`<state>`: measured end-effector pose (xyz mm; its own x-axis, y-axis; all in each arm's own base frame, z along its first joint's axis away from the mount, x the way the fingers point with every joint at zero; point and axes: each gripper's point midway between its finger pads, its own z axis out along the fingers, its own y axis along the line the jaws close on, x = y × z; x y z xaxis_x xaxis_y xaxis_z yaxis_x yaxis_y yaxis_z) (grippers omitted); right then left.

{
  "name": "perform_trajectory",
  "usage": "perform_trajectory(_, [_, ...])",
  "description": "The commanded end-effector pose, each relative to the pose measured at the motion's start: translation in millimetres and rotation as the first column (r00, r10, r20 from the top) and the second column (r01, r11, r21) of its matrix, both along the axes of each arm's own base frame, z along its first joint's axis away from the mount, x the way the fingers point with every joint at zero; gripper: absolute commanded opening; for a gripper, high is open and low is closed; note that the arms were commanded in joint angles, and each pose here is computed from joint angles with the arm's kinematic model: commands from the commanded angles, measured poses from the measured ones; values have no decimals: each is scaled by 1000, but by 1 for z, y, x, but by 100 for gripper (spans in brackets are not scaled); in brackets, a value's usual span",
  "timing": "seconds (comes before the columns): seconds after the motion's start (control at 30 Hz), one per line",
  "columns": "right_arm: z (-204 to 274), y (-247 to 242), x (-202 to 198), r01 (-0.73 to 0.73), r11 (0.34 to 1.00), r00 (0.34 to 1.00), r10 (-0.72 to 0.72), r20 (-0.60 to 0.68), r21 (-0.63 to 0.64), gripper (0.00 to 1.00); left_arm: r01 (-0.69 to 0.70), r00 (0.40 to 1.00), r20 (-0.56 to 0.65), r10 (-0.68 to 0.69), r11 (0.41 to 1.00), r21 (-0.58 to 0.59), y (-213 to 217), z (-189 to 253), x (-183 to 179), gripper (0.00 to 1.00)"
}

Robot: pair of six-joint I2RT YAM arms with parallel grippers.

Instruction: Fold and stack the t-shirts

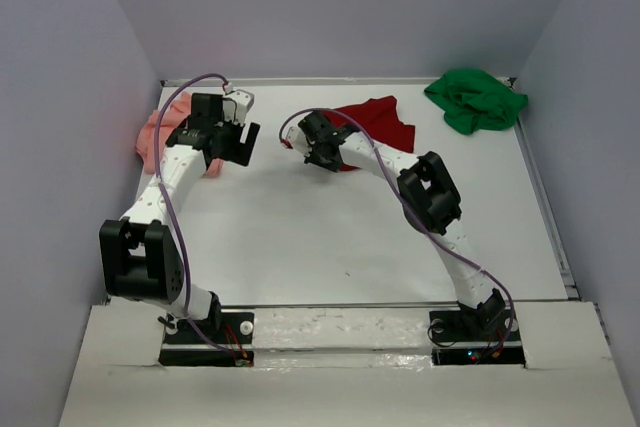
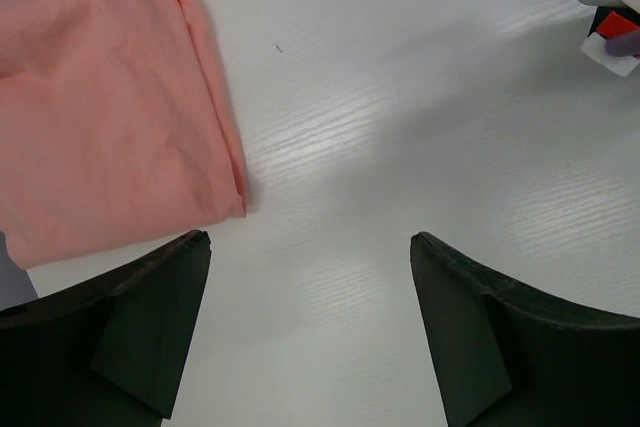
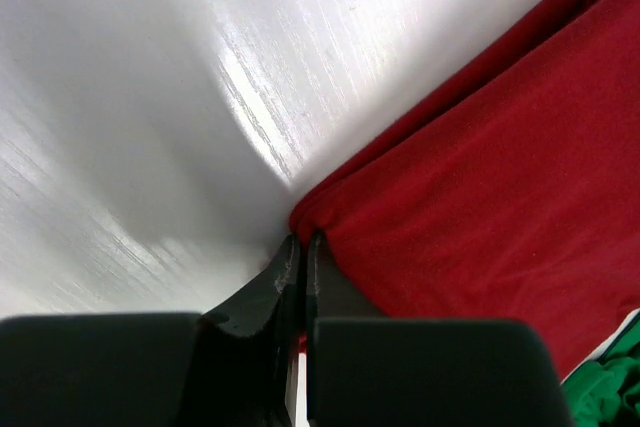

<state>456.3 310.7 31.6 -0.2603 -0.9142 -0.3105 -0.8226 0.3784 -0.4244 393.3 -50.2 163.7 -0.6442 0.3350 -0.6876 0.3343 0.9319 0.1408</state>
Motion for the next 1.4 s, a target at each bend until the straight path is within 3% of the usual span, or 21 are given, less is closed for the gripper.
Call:
perform_trajectory(0.0, [-17,-21,-15,30,998,996,-34,-78,-57,0,13,999,49,-12,1000,-18,-6,24,5,92])
perform_trajectory(0.23, [8,-12,-6,27,999,998,-28,-49,-24,0,65,998,7,-64,995,-72,-22,10,4,89])
perform_trajectory(0.53, [43,-22,4,52,999,999,-52,11,-8,0,172,953,-194,-233,942,-288,-71,-31,7,85])
perform_trajectory(0.7, [56,-20,11,61,998,997,-62,36,35,0,183,924,-271,-271,933,-309,-85,-50,8,84])
perform_trajectory(1.1, [106,0,21,35,987,994,-51,99,160,0,195,859,-355,-369,876,-441,-117,-70,11,84])
perform_trajectory(1.37, [115,2,1,29,976,999,-38,37,214,0,162,832,-389,-396,843,-513,-132,-82,23,83])
